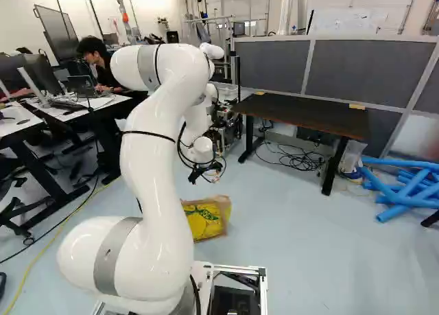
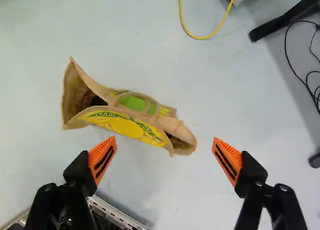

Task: Pick up the bag on the ground and place it on the table

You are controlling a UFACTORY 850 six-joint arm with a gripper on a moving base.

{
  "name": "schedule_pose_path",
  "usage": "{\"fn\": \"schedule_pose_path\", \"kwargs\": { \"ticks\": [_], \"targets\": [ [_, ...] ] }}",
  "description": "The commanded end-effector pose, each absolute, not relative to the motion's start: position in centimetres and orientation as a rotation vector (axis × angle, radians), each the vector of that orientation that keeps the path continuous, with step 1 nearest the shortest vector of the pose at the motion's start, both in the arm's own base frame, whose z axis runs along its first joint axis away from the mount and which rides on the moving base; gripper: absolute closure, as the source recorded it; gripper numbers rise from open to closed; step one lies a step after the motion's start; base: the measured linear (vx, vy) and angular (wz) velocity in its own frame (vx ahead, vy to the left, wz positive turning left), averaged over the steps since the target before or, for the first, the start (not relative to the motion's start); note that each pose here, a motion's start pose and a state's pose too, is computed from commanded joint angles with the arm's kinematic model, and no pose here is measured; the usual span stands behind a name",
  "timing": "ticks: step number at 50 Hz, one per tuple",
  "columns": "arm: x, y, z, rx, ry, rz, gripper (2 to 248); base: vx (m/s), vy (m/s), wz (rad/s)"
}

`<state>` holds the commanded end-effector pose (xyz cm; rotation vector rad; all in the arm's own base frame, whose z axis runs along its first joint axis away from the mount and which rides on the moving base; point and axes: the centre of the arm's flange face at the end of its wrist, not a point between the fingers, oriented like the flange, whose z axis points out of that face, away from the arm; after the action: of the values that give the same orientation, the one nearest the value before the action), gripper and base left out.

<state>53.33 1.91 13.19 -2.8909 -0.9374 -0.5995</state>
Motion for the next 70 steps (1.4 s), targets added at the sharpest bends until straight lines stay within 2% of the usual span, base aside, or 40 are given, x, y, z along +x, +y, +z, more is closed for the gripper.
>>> {"fn": "schedule_pose_path", "kwargs": {
  "ticks": [70],
  "targets": [
    [60.1,8.1,2.0,-2.672,-1.586,-0.431,3,0.0,0.0,0.0]
  ]
}}
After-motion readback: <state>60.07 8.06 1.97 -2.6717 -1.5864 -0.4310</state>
